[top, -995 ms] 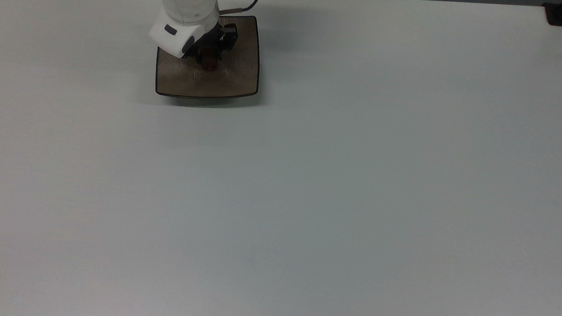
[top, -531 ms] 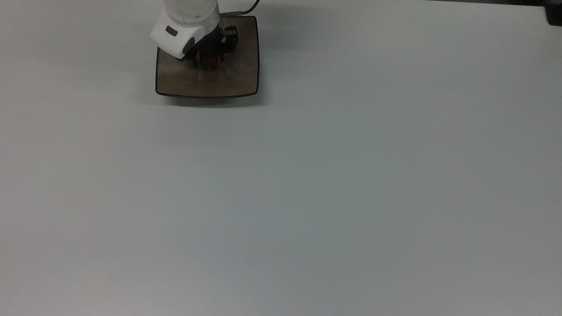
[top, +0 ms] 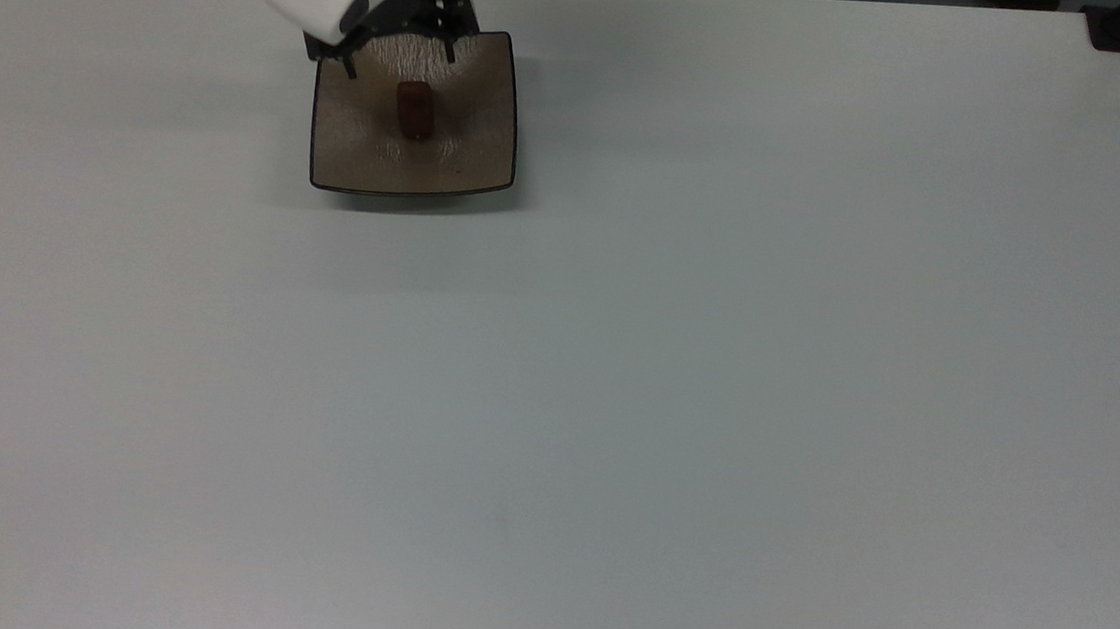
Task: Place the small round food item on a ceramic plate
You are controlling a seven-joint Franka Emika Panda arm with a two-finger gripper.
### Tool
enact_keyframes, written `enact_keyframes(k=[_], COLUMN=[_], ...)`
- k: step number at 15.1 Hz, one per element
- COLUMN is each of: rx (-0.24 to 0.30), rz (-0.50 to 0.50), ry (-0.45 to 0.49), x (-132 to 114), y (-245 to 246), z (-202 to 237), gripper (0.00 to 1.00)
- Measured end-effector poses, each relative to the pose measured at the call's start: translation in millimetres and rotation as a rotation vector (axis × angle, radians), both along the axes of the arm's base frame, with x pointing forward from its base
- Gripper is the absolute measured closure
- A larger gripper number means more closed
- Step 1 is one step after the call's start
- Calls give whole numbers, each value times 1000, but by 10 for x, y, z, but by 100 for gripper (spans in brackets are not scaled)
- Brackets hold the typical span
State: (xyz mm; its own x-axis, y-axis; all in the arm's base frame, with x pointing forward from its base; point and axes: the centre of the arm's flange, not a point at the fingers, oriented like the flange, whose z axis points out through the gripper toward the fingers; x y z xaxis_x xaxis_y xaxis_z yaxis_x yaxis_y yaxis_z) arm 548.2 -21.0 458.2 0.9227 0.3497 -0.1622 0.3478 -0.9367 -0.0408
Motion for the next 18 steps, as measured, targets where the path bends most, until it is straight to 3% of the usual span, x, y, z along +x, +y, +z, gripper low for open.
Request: enact_keyframes(k=[5, 8, 12, 18], rx=[27, 46, 55, 72], rz=[16, -81, -265, -283], ry=[-72, -124, -156, -244], x=[123, 152, 172, 213], y=[194, 295, 520, 782], z=[882, 1276, 1467, 1702], gripper=[0, 0, 0, 0])
